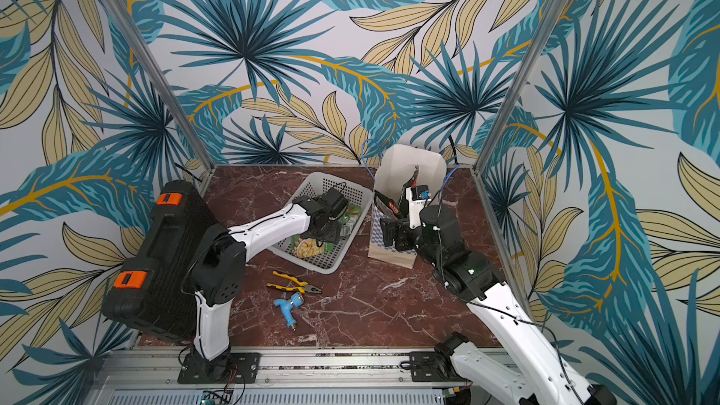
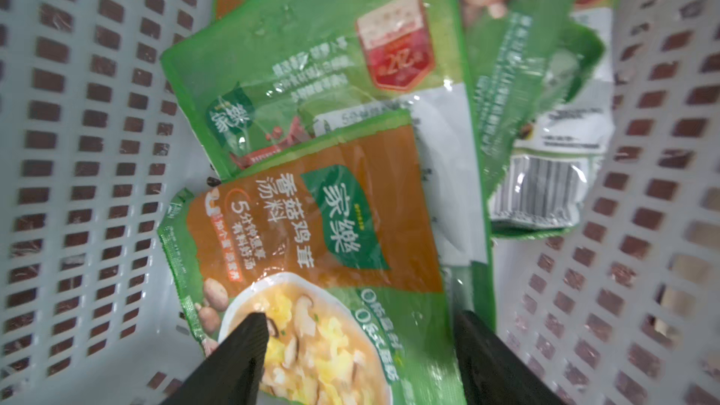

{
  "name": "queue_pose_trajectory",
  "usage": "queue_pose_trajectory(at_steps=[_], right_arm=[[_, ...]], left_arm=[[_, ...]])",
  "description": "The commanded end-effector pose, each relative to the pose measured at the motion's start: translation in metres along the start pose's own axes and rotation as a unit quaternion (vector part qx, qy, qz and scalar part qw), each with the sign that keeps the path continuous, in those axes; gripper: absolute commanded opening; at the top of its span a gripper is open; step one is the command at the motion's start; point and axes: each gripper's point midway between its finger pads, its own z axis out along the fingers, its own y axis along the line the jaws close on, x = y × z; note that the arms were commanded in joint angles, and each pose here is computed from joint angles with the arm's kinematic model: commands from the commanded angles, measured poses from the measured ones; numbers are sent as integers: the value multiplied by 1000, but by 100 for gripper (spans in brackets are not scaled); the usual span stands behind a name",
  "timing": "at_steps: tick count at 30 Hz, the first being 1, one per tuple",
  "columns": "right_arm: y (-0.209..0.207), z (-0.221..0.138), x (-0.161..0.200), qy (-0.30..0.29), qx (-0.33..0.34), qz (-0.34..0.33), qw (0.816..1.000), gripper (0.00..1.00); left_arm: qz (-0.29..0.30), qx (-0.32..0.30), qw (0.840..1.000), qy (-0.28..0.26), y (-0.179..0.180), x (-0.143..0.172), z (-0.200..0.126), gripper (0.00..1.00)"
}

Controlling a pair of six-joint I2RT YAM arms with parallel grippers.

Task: Place the condiment packets inside the bag
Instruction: Pick up the condiment packet from the storage box.

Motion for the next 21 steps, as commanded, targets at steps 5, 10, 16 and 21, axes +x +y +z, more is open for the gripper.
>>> queue_pose_trajectory(at_steps=[5,10,16,21], right_arm=[[-1,2,6,7,-1,-10,1000,96],[-1,0,6,5,-1,-12,1000,96],[-1,-1,6,5,-3,-14,1000,96],[0,0,6,5,-5,-14,1000,96]], left_arm=[[-53,50,997,-17,-23,-36,-7,85],[-64,9,998,-9,-12,-36,0,81],[-71,-26,997,-14,5,-34,-4,63],[-75,-29,996,-31,14,-34,-18,45]])
